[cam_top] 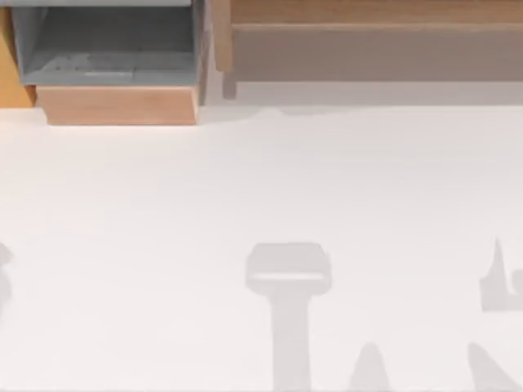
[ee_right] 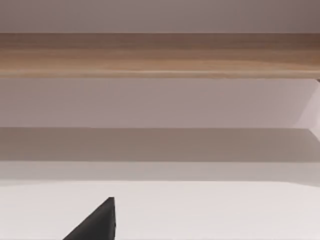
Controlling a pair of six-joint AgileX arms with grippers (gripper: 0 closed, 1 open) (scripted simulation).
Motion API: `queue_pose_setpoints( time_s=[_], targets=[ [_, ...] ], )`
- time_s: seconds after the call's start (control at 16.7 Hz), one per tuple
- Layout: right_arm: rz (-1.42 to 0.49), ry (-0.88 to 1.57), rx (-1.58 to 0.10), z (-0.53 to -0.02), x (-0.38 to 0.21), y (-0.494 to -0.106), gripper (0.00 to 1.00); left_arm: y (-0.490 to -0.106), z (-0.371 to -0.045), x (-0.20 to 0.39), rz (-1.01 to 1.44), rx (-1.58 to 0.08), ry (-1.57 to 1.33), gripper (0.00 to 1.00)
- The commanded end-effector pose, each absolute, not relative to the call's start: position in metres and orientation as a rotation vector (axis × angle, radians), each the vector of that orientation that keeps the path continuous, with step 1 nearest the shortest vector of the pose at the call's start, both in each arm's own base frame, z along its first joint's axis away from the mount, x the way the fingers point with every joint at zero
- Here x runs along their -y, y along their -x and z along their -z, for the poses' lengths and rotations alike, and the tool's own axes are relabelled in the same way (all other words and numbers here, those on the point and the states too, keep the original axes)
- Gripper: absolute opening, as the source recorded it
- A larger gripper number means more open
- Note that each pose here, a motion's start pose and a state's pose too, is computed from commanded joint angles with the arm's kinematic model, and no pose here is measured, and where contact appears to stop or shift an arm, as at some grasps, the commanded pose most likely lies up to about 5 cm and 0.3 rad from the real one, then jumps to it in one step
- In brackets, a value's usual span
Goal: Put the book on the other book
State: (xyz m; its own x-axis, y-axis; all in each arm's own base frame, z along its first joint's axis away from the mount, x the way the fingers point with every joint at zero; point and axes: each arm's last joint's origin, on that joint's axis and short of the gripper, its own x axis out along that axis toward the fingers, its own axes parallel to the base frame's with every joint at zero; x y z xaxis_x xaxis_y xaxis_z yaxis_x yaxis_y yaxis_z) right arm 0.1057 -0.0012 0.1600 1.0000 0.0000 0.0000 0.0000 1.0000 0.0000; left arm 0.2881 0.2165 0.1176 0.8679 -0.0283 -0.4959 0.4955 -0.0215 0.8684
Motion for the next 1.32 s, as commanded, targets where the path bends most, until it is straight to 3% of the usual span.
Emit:
queue_pose_setpoints(
  time_s=[0.36,1.14,1.32],
  targets=[
    [0.0,0.0,0.0,-0.16,0.0012,-0.1057,1.0,-0.291,-0.1147,-0.2173,0.434,-0.385,-1.541,0.0],
    [0.0,0.0,0.0,-0.16,0.0012,-0.1057,1.0,-0.291,-0.1147,-0.2173,0.434,-0.385,-1.541,0.98],
    [0.0,0.0,0.0,-0.16,0.0012,-0.1057,1.0,-0.291,-0.1147,-0.2173,0.434,-0.385,-1.541,1.0]
  ],
)
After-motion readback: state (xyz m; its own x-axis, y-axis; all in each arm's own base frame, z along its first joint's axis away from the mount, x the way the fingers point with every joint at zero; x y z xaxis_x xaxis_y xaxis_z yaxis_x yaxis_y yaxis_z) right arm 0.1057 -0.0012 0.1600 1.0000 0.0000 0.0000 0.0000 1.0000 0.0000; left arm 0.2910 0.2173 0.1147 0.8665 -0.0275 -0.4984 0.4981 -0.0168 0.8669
